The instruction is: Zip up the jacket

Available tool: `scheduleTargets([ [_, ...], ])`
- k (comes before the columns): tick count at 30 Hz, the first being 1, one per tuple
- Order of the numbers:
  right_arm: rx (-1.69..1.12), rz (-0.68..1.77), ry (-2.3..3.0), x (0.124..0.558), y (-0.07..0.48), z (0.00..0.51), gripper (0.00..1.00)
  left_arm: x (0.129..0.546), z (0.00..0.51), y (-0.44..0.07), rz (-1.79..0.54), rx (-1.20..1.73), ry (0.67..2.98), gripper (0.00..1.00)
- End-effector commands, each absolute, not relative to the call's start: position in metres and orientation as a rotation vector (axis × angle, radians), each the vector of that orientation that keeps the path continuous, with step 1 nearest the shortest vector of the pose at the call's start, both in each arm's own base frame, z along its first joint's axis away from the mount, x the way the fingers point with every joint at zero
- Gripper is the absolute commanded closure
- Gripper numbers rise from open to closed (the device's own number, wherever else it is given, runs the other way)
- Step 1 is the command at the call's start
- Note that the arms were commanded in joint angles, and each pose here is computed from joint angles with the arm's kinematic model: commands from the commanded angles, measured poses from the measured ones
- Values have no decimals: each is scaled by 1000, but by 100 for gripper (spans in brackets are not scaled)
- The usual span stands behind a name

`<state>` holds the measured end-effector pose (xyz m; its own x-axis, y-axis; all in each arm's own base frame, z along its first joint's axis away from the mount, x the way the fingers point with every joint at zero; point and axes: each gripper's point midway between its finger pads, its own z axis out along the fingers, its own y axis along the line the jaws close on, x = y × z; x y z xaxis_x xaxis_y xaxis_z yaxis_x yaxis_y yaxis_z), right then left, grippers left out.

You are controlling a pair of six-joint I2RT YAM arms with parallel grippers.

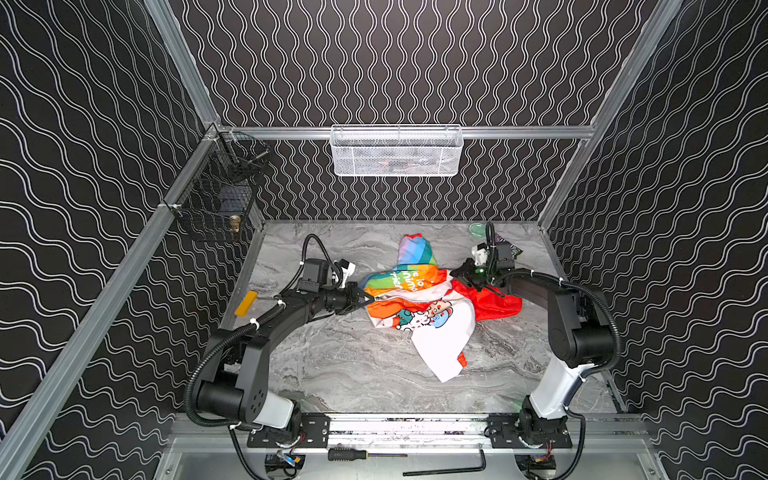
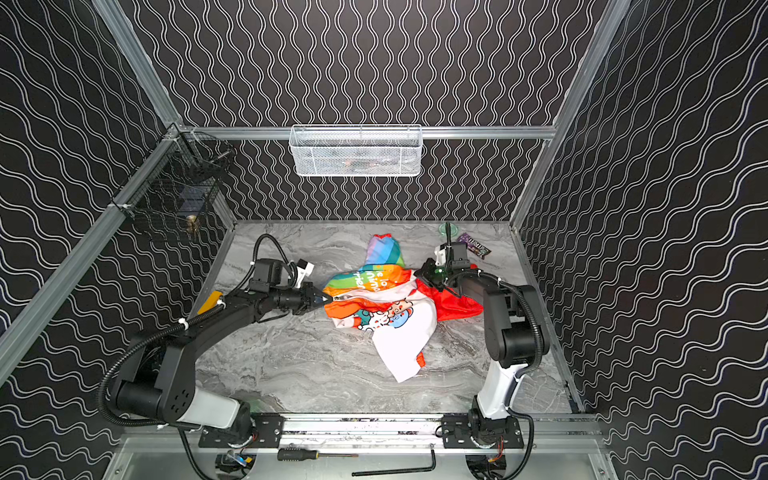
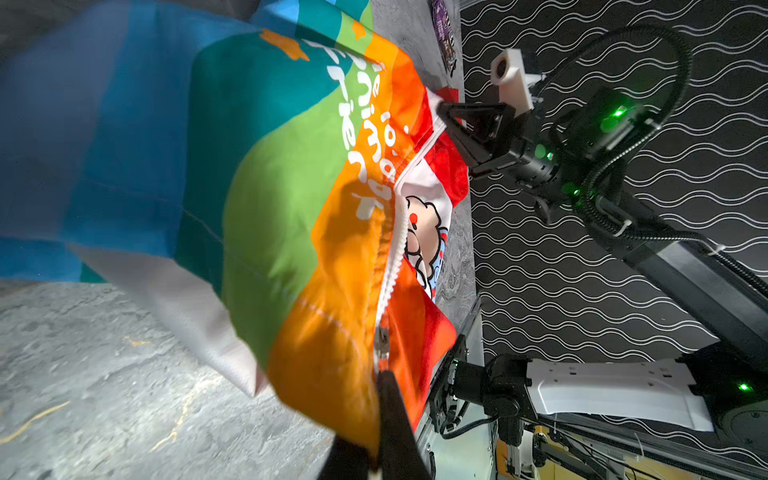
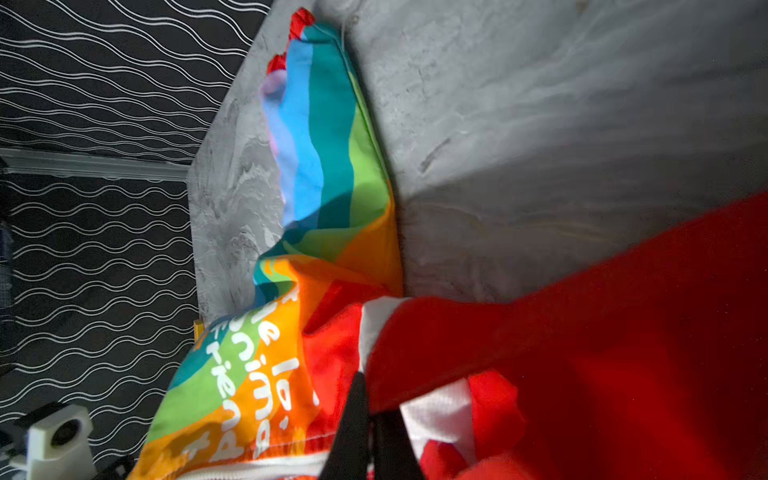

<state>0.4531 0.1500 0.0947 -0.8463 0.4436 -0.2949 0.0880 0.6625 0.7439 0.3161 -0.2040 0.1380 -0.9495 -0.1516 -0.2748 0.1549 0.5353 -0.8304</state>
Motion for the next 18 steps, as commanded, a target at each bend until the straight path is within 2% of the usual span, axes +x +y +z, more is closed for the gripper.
scheduleTargets([
  [1,396,1015,2411,462,139,100,100,314,137,-203,-1349,67,2476,100],
  [8,414,939,2407,476,112,94,100,312,131,-201,-1321,84,2504,100],
  [16,379,981,2454,476,118,69,100,311,123,-200,-1313,66,2520,100],
  [18,371,997,2452,472,120,70,95,312,122,-200,-1315,57,2515,100],
])
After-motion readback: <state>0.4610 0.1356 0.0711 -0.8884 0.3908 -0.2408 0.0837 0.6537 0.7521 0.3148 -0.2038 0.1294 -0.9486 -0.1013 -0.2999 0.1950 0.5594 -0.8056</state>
